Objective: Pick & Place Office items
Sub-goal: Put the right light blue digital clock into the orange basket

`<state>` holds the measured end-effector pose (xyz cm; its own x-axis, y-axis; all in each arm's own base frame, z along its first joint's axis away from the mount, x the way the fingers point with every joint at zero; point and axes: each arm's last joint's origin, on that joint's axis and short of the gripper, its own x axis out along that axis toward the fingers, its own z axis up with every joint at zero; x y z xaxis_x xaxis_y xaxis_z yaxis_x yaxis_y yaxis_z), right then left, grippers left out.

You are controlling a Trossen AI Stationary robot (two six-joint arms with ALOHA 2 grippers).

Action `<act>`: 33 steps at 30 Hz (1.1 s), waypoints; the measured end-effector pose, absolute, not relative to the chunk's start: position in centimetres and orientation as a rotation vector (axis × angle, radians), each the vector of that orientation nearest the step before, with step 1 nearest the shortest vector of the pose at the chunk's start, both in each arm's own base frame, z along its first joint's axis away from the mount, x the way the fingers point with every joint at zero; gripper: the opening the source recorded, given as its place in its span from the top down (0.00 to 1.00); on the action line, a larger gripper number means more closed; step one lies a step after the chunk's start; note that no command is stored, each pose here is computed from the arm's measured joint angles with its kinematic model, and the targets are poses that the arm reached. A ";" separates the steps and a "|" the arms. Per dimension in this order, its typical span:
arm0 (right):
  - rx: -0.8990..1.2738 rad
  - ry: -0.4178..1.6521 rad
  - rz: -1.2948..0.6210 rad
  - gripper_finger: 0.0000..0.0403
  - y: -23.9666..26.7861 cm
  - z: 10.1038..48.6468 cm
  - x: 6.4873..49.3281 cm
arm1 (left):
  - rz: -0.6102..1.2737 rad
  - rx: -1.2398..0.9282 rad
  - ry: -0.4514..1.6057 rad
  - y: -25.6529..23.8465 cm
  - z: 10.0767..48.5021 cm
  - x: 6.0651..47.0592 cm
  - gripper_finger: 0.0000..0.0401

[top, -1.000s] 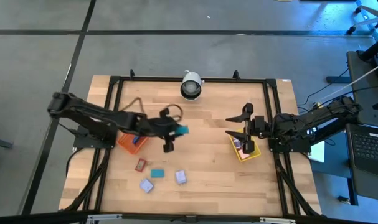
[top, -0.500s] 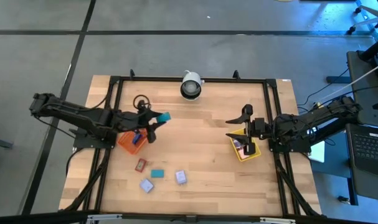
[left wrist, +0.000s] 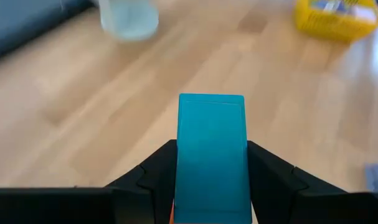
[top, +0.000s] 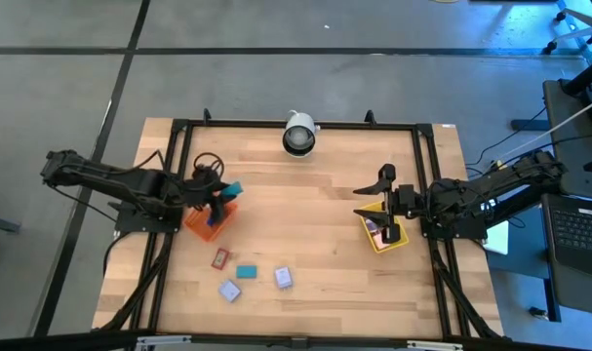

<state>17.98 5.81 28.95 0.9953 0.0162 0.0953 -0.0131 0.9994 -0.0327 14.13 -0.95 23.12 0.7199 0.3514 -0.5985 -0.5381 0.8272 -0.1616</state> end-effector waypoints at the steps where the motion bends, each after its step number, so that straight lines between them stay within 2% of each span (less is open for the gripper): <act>1: -0.031 -0.096 0.015 0.45 5.8 28.9 18.0 | 0.497 -0.367 0.611 -1.0 23.0 13.9 0.62; 10: -0.022 -0.095 0.015 0.45 5.8 28.9 18.0 | 0.456 -0.557 0.828 -1.5 21.7 12.2 0.62; 20: -0.007 -0.093 0.016 0.45 5.8 28.9 18.0 | 0.526 -0.654 0.939 -2.2 20.9 11.4 0.62; 33: -0.034 -0.060 0.085 0.45 6.2 28.3 18.5 | 0.656 -0.553 1.051 -3.4 19.0 12.7 0.62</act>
